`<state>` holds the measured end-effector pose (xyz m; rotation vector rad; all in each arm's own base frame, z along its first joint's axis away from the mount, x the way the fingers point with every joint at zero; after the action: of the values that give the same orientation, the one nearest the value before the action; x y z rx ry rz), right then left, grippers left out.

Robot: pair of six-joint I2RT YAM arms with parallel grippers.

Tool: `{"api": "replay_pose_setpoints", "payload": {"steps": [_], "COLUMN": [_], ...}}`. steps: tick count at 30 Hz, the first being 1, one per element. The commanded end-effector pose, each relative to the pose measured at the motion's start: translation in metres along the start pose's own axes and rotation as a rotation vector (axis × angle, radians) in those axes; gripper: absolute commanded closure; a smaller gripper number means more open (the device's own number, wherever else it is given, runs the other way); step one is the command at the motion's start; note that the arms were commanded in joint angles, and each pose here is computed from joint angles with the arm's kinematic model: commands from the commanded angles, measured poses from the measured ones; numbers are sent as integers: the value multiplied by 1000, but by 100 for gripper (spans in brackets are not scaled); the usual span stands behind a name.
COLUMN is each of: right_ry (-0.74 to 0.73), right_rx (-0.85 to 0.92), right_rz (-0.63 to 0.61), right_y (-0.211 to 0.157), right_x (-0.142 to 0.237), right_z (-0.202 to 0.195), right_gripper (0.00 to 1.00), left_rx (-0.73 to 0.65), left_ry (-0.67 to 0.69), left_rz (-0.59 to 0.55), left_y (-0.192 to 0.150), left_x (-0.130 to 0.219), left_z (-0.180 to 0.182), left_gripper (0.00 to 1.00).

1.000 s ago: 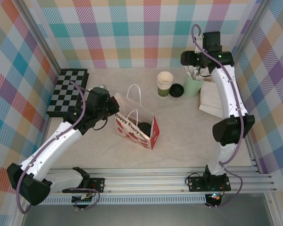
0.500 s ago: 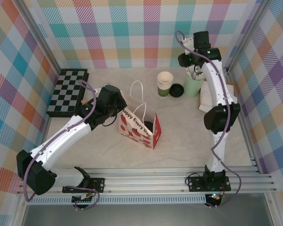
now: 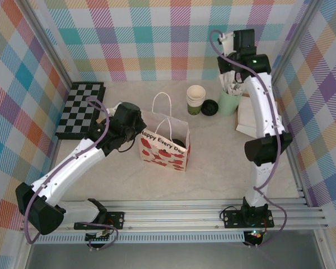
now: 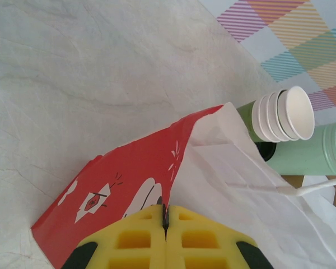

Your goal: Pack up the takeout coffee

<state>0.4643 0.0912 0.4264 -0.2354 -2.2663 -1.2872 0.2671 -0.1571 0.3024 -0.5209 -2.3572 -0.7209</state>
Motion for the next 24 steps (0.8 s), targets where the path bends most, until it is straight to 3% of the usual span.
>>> {"api": "replay_pose_setpoints", "payload": {"steps": [1,6,11,14,21,24], "right_ry": [-108,-96,-28,34,458,564], "right_rx": [-89,-265,-431,-498,-623,-675], "right_rz": [-87,-158,-292,-361,-503,-546], "right_y": [16,18,10,0,-11,-15], "right_x": [54,104,156,188,256,267], "right_z": [-15,-13,0,7,49,64], "right_gripper": [100,100,100,100,100,100], "left_rx": [-53,-118,-168,-200,-227,-211], "left_ry": [25,30,4,-5,-136,-168], "left_rz": [64,94,98,117,170,164], "left_y": [2,8,24,32,55,64], "left_x": [11,21,37,43,51,50], "left_z": [1,1,2,2,-12,-17], "left_gripper": [94,82,42,29,0,0]}}
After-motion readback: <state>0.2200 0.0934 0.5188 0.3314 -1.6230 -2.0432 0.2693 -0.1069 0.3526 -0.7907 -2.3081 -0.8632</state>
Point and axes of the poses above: each hand's point on the last joint's axis, 136 mm out from that joint toward the fingers, its own x axis back along the fingers, its own z axis along the line the jaws close on, y = z × x, the point moved 7 cm from there along x, back along the fingers, and after that the axes turned 13 degrees about x, right-handed, at the moved point
